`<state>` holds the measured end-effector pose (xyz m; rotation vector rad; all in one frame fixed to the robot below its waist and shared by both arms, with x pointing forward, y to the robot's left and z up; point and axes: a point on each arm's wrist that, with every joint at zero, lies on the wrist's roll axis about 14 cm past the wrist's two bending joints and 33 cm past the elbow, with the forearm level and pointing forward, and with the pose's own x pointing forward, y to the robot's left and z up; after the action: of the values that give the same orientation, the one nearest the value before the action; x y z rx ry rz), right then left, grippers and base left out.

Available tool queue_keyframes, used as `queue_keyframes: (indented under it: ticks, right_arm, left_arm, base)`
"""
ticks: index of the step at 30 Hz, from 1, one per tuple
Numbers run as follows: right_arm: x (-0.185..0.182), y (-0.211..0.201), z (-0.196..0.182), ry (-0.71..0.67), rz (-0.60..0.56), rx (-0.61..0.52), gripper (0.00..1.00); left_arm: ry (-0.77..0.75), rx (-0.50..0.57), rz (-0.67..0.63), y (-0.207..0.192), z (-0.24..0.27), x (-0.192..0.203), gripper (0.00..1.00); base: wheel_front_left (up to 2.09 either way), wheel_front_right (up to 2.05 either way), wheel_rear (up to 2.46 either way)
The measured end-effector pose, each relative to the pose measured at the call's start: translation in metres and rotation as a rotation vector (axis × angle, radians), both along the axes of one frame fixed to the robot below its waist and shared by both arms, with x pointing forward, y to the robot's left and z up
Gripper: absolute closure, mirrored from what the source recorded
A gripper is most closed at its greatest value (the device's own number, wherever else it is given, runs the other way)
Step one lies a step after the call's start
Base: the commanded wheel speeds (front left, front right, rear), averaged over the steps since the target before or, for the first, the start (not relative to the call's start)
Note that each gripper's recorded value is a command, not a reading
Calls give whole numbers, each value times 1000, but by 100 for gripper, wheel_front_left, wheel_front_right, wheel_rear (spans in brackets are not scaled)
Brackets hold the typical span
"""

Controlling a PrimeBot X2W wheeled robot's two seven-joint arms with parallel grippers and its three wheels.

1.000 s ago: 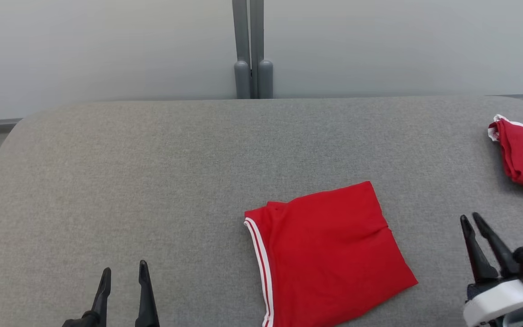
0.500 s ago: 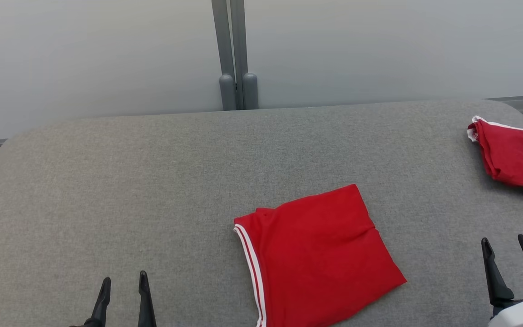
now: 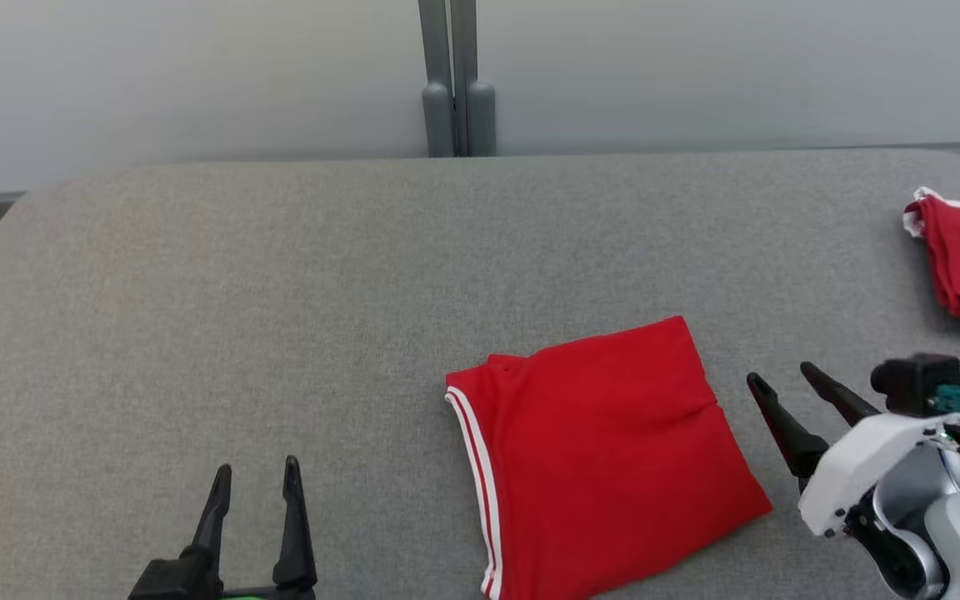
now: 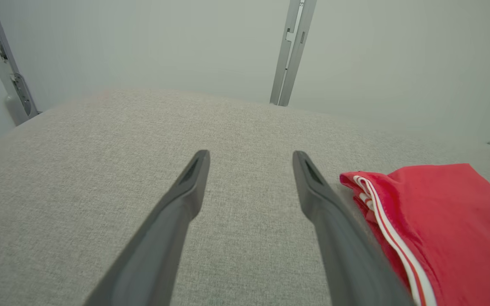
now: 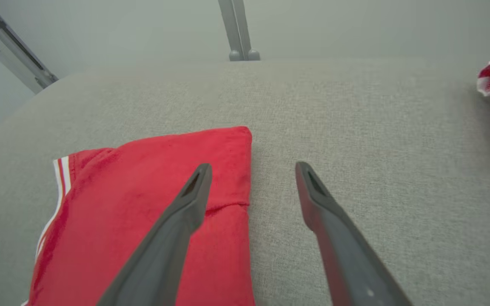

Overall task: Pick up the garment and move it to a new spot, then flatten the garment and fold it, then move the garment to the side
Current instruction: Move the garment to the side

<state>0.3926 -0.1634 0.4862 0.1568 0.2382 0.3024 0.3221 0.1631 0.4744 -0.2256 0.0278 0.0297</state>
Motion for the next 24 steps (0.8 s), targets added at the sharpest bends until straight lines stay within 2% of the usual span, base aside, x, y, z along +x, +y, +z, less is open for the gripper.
queue_keyframes:
  ticks: [4, 7, 11, 16, 17, 18, 20, 24]
  right_arm:
    - [8, 14, -45, 232, 102, -89, 0]
    - [17, 22, -65, 328, 138, -115, 0]
    - [24, 49, -80, 400, 195, -62, 0]
    - [28, 63, -93, 478, 221, -9, 0]
    - [31, 63, -94, 485, 216, 6, 73]
    - [35, 61, -93, 483, 204, 17, 100]
    - [45, 55, -87, 468, 173, 51, 100]
    - [94, 7, -40, 268, 49, 26, 100]
  left_arm:
    - [29, -18, 7, -1, -8, 9, 0]
    - [46, -24, 36, 5, -12, 10, 0]
    - [80, -23, 78, 14, -21, 4, 0]
    - [107, -24, 106, 20, -28, 0, 0]
    - [109, -26, 107, 20, -29, 2, 0]
    - [106, -26, 104, 20, -28, 4, 0]
    - [94, -28, 93, 17, -25, 10, 0]
    - [89, -25, 59, 9, -25, 21, 0]
  base:
    - [0, 0, 0]
    - [0, 0, 0]
    - [0, 0, 0]
    - [0, 0, 0]
    - [0, 0, 0]
    - [0, 0, 0]
    - [0, 0, 0]
    - [0, 0, 0]
